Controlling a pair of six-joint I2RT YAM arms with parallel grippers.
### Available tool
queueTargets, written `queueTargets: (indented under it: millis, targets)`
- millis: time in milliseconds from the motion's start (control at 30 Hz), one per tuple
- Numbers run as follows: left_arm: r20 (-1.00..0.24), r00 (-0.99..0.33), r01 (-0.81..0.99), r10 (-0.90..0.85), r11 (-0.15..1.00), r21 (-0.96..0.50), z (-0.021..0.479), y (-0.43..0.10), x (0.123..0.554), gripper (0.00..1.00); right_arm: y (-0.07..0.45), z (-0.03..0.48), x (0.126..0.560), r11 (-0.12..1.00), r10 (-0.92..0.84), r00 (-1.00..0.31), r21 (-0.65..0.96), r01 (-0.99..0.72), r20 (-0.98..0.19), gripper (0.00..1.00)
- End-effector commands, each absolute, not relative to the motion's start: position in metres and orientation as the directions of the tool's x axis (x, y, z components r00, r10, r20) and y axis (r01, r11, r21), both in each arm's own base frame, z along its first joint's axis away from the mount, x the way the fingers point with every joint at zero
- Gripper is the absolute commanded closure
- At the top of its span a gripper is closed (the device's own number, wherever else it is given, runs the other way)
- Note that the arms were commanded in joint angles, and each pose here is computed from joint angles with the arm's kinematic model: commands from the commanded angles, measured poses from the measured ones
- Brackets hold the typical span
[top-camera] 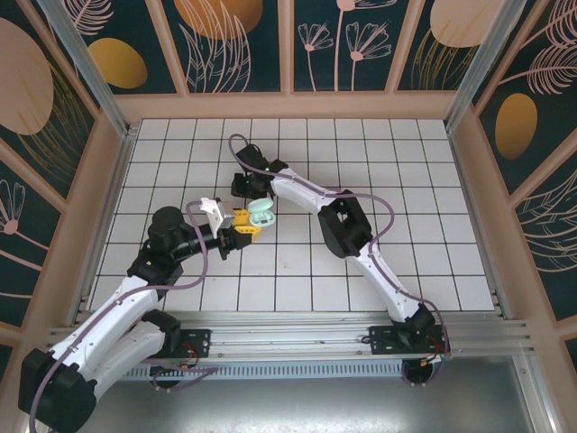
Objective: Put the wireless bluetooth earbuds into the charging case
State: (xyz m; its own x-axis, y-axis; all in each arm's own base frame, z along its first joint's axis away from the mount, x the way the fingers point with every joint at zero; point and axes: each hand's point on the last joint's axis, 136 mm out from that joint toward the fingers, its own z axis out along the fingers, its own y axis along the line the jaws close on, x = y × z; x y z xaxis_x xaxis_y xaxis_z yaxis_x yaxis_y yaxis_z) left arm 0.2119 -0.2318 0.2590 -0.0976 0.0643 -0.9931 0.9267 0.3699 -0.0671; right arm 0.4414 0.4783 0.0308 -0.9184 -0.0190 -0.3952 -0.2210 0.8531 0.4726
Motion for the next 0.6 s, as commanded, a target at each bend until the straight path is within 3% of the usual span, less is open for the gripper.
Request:
queueTargets:
  millis: [0,167,400,567]
  targets:
    - [-0.995,-0.089,0.924,0.05,0.376,-0.064,0.264,-0.23,0.21,0.92,0.467,0.021,0.43,0.885,-0.086,-0.923,0.396,-0.243,-0.374,0.74]
    - [-0.995,-0.088,0.924,0.051,0.378,-0.063,0.263,-0.23,0.211,0.92,0.448,0.036,0.43,0.896,-0.122,-0.917,0.355,-0.266,-0.38,0.81]
    - [-0.995,-0.082,0.925,0.048,0.377,-0.058,0.268,-0.231,0.211,0.92,0.411,0.056,0.419,0.879,-0.161,-0.922,0.373,-0.296,-0.351,0.83]
    - [-0.995,-0.082,0.924,0.053,0.379,-0.056,0.267,-0.23,0.21,0.92,0.356,0.058,0.393,0.884,-0.221,-0.929,0.342,-0.32,-0.298,0.83]
